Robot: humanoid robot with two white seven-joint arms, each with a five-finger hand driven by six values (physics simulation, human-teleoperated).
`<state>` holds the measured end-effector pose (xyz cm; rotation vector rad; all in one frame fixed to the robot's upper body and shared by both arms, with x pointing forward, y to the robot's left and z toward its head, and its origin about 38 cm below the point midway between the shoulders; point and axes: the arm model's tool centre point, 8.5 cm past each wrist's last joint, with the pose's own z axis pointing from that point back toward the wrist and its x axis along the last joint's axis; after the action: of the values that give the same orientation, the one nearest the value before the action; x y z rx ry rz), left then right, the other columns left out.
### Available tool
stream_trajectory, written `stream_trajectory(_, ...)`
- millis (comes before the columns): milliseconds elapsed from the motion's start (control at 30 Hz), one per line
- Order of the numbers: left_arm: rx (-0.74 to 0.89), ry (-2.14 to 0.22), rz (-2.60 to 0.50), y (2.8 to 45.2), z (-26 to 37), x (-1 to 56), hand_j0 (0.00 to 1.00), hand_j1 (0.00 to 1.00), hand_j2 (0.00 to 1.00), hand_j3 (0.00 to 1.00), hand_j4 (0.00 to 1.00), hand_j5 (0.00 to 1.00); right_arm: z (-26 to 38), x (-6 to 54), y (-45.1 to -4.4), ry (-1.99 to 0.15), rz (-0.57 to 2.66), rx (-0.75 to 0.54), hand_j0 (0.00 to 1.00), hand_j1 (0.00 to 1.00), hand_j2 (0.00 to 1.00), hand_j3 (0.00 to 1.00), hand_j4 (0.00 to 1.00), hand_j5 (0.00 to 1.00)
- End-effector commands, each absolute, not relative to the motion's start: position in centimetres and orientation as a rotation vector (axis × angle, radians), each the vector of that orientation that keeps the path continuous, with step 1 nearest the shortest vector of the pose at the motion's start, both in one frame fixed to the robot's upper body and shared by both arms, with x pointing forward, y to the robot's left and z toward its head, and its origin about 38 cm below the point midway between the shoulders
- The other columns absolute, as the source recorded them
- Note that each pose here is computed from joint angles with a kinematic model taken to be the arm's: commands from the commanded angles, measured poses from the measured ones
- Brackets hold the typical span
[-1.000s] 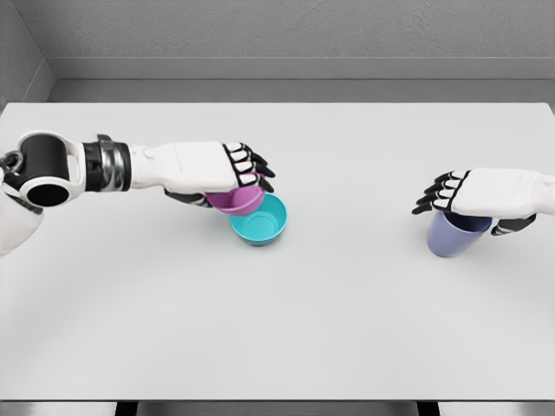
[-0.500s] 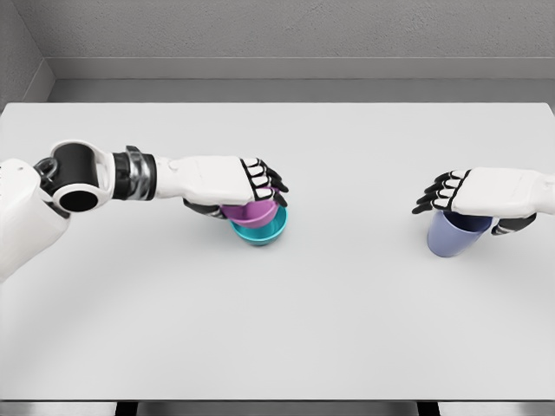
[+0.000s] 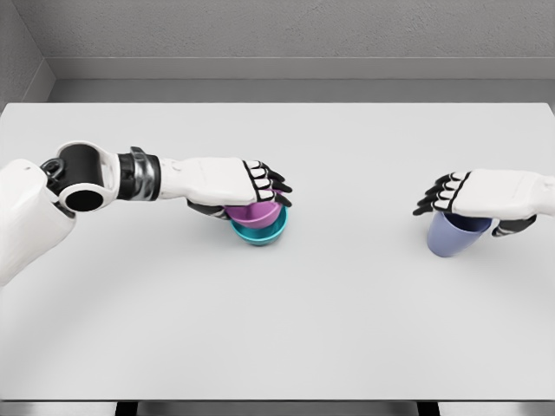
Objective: Stacking bowl and cup with both arms
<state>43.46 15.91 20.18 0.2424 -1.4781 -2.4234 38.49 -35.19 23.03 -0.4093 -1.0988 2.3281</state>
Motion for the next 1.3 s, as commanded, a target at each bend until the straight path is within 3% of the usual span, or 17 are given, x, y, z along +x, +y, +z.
stream_trajectory(0, 0.24, -1.481, -2.413, 15.9, 20.2, 43.6, 1.0, 1.0, 1.0, 1.0, 1.0, 1.0, 23.0, 38.5, -35.3, -1.095, 2.321, -0.407, 1.0, 1.0, 1.0, 1.0, 1.0, 1.0)
stream_trajectory(1267, 0.185, -1.464, -2.366, 16.2, 19.4, 44.4, 1.0, 1.0, 1.0, 1.0, 1.0, 1.0, 22.7, 38.7, -35.5, -1.078, 2.324, -0.416, 1.0, 1.0, 1.0, 1.0, 1.0, 1.0)
